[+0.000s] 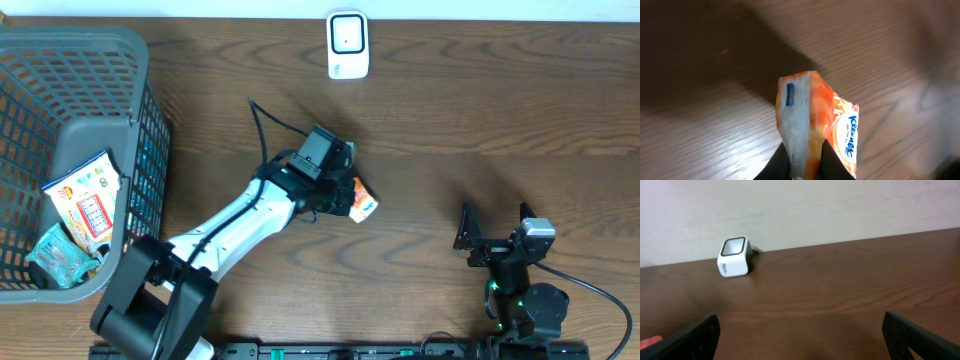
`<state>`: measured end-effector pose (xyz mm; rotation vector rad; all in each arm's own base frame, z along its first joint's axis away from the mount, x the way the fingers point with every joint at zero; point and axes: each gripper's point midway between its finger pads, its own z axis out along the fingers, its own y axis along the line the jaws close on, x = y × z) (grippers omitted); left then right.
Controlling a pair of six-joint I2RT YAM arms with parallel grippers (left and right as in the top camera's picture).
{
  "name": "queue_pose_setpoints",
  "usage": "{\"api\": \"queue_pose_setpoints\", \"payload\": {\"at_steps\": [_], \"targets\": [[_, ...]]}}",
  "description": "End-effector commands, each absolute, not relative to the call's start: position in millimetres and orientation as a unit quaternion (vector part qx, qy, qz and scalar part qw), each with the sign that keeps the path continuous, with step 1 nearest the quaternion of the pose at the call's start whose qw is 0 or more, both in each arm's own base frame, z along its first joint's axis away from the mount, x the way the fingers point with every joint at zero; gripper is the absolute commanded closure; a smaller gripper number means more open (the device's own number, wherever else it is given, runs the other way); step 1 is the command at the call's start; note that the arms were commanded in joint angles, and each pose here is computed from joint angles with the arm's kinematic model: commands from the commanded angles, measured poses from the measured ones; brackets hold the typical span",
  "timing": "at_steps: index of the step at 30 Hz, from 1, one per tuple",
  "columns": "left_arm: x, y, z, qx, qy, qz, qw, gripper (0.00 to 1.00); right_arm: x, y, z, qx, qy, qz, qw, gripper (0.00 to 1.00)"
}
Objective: Scan the item barcode
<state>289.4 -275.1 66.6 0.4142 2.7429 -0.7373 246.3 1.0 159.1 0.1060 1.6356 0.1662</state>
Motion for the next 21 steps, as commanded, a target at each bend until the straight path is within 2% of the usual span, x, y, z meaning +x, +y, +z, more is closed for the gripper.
{"api": "queue_pose_setpoints", "payload": {"at_steps": [1,3,4,5,6,7,8,11,15,21], "targets": [[285.8,-291.6,76.5,0.169,0.934,-0.277,0.15,0.93,246.0,0.9,159.0,0.049,0.728,0.074,0.68,0.01],[289.4,-299.6,81.8,0.177,0.927,-0.287,0.166,0.92,246.0,1.0,159.0,0.049,0.728,0.074,0.68,0.01],[291.6,-301.7,83.9,0.178,0.924,-0.29,0.172,0.68,246.0,1.0,159.0,0.049,0.728,0.074,0.68,0.01],[293.5,-303.2,85.6,0.179,0.922,-0.293,0.178,0.52,246.0,0.9,159.0,0.049,0.728,0.074,0.68,0.01],[295.5,-304.4,87.3,0.179,0.921,-0.295,0.183,0.27,246.0,0.9,159.0,0.049,0.728,0.074,0.68,0.01],[298.5,-305.2,89.6,0.179,0.919,-0.298,0.189,0.12,246.0,1.0,159.0,0.049,0.728,0.074,0.68,0.01],[302.0,-305.6,95.1,0.177,0.916,-0.301,0.196,0.02,246.0,1.0,159.0,0.049,0.728,0.074,0.68,0.01],[310.5,-306.1,120.2,0.175,0.909,-0.309,0.217,0.02,246.0,0.9,159.0,0.049,0.728,0.074,0.68,0.01],[320.4,-295.1,181.0,0.199,0.888,-0.306,0.279,0.02,246.0,1.0,159.0,0.049,0.728,0.074,0.68,0.01],[354.7,-197.0,291.2,0.094,0.875,-0.155,0.449,0.02,246.0,0.9,159.0,0.049,0.728,0.074,0.68,0.01]]}}
